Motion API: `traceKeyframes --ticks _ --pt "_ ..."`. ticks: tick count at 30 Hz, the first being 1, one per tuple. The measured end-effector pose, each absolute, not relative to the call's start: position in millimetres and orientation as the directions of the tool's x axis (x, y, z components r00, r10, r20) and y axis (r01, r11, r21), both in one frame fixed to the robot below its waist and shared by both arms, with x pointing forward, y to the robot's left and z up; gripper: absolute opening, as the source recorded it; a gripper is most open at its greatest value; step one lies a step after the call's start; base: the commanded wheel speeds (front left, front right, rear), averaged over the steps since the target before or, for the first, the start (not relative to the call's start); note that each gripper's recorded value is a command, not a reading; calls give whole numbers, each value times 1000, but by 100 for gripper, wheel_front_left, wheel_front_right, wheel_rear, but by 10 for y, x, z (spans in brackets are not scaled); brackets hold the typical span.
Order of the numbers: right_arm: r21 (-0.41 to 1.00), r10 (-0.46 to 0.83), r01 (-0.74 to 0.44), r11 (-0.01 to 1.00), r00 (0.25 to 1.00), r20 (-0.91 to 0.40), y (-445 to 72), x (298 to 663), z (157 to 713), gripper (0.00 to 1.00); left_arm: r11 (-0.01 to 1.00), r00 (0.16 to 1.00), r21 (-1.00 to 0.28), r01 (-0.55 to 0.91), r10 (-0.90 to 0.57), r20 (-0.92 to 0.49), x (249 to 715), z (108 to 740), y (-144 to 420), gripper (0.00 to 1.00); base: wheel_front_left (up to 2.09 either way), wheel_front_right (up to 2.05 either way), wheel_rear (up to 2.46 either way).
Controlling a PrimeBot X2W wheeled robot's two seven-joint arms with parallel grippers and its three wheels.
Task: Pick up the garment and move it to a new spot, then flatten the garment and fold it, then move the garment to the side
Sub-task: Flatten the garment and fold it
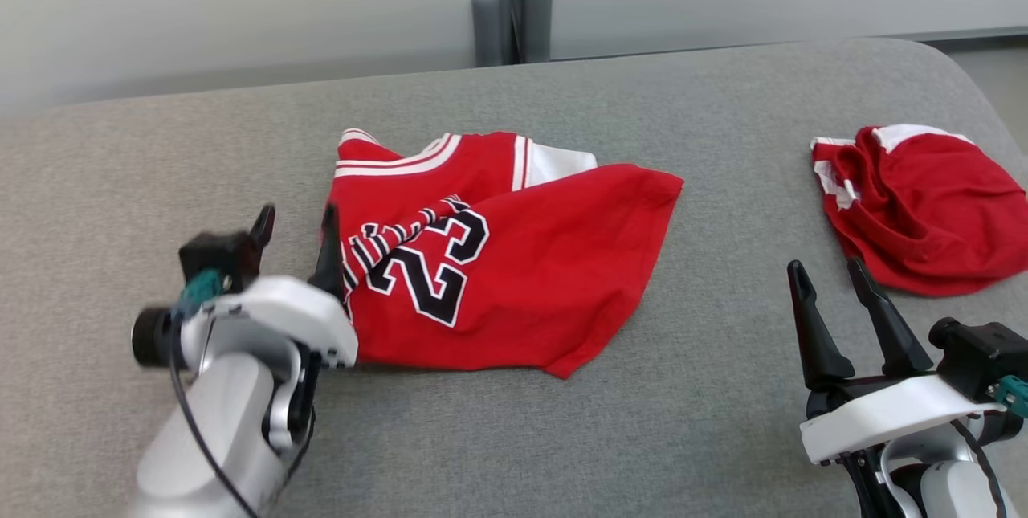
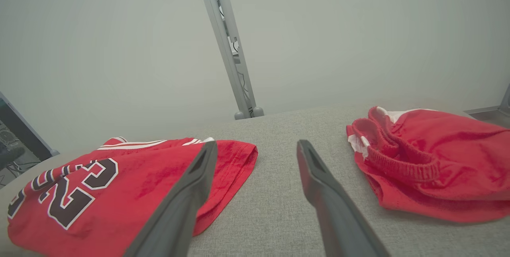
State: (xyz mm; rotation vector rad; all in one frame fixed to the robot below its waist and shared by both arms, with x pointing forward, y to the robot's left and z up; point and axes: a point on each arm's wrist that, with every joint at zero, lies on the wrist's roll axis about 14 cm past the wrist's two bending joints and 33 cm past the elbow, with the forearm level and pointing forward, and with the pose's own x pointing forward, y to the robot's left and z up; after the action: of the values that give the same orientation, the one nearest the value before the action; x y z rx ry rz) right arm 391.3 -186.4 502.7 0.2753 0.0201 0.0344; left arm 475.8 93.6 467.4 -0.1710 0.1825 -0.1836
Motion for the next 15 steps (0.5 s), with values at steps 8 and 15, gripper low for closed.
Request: traceKeyframes --ticks 8,15 --pt "263 15 0 965 998 -55 -1942 3878 4918 100 886 841 -71 458 -458 -287 5101 4696 67 100 0 0 0" --pt "254 -6 22 967 998 -65 -2019 3886 4901 100 843 762 -28 538 -500 -413 5267 4488 -242 100 0 0 0"
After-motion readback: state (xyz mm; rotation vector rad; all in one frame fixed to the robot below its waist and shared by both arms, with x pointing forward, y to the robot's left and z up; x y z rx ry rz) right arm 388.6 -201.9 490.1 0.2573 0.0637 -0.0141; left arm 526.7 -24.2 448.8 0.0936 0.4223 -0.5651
